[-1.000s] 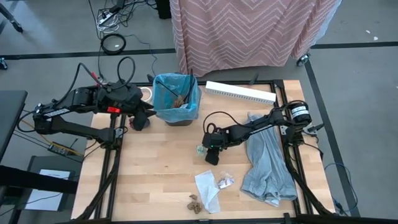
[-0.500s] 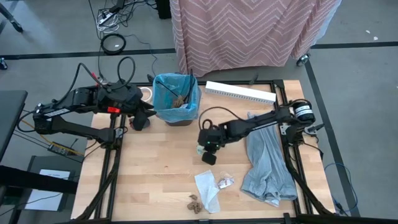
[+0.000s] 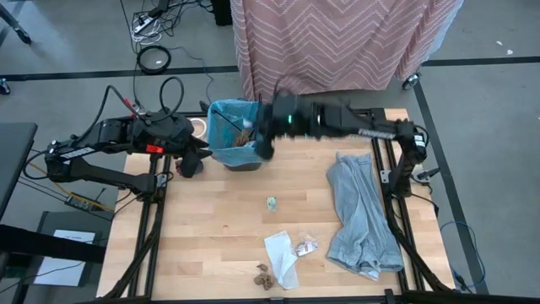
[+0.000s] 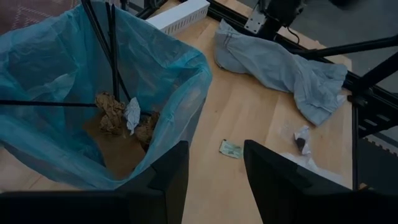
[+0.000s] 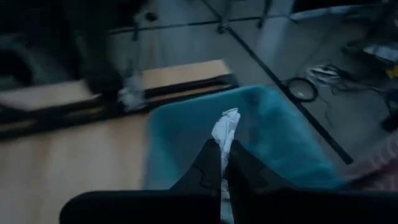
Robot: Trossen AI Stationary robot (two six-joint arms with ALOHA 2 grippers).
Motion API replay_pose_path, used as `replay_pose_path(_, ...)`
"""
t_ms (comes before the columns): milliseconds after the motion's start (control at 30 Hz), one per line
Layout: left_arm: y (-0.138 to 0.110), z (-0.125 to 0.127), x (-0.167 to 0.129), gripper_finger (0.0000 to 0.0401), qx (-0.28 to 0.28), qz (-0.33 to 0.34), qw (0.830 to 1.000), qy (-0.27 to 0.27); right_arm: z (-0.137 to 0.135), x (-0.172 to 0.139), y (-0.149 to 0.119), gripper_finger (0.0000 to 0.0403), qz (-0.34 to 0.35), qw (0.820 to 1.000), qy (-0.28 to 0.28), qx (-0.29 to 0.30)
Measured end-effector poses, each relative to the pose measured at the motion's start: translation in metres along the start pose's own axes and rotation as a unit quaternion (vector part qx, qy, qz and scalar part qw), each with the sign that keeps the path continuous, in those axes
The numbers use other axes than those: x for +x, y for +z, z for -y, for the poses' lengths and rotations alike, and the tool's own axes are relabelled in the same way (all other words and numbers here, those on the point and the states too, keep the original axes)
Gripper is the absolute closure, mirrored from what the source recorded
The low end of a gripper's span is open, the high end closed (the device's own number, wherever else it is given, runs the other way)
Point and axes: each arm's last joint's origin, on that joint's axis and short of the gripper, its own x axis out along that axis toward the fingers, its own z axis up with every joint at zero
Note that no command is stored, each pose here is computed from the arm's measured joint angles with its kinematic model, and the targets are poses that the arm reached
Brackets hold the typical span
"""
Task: Place trash/remove bag and relplace
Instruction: Put the white paper into the black trash bin, then put the white candy wrapper into the black trash bin
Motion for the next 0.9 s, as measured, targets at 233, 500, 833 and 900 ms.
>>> replay_pose_path(233,0.000,0.000,0.000,0.0239,0.000,0.005,1.000,0.007,0.069,0.045,-0.018,0.0401,-0.041,0.997,0.003,0.063)
replay_pose_path(500,0.000,0.000,0.000,0.0239,0.000,0.003,1.000,0.008,0.076,0.077,-0.041,0.0327,-0.093,0.993,0.054,0.037)
replay_pose_path(833,0.000,0.000,0.000,0.0239,-0.002,0.003,1.000,0.008,0.020,0.047,-0.034,0.0120,-0.131,0.978,0.160,0.028)
replay_pose_path(900,0.000,0.000,0.000,0.0239,-0.002,0.003,1.000,0.008,-0.014,0.037,-0.042,0.0122,-0.175,0.962,0.208,0.009)
